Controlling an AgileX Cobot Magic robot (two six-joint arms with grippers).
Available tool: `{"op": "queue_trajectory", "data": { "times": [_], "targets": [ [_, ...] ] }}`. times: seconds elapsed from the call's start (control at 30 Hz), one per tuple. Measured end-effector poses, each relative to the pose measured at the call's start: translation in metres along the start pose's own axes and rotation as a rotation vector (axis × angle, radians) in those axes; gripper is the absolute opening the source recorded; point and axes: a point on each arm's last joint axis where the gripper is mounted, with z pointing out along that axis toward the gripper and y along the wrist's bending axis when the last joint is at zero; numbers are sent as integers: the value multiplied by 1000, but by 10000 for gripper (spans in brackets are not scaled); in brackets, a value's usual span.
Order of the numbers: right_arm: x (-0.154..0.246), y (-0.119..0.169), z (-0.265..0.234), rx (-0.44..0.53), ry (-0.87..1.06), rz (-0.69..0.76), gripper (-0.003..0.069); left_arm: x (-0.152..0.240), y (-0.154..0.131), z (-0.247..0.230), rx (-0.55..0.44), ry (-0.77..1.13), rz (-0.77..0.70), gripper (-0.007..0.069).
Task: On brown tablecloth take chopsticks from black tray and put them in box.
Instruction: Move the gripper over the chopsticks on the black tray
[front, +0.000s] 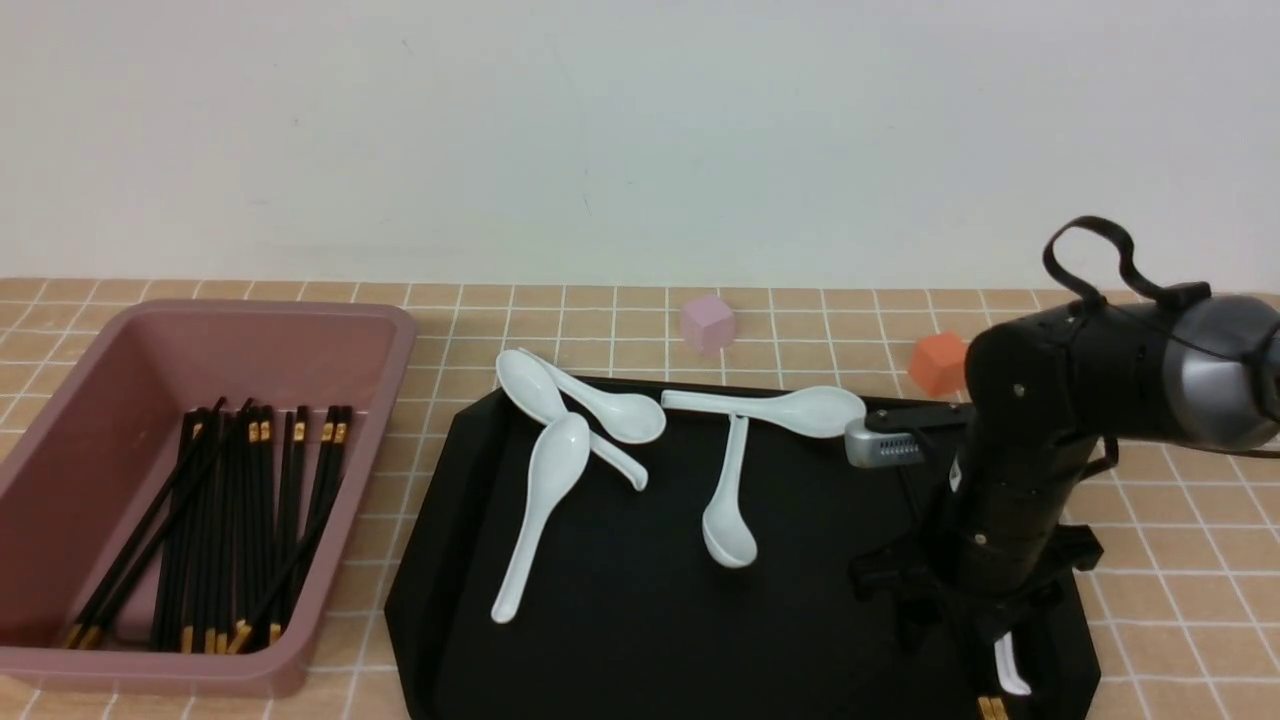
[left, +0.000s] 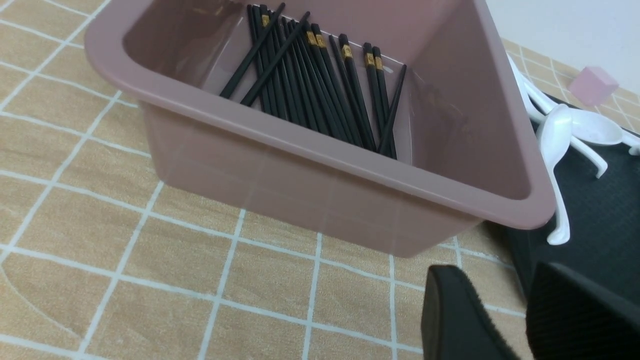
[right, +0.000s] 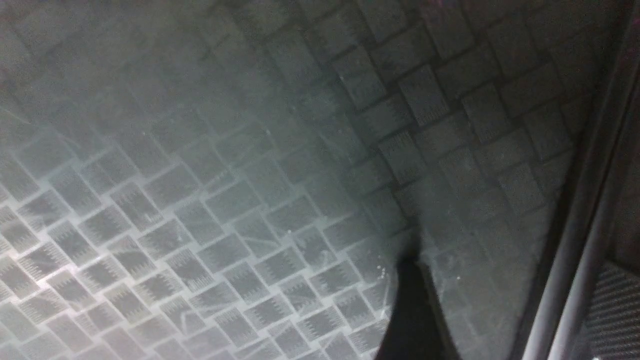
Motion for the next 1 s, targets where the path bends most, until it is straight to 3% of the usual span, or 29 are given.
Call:
{"op": "queue_trajectory", "data": {
  "times": [0.3,0.4,0.57,0.67,1.0],
  "targets": [
    [-1,0,4,21,27,-48,424,0,0,0,0,0,0,239],
    [-1,0,6,27,43,-63,366,0,0,0,0,0,0,239],
    [-2,0,6,16,51,-69,204,0,0,0,0,0,0,239],
    [-2,0,6,-10,56,-55,153,0,0,0,0,0,0,239],
    [-1,4,6,-42,64,-50,175,0,0,0,0,0,0,239]
  ]
}}
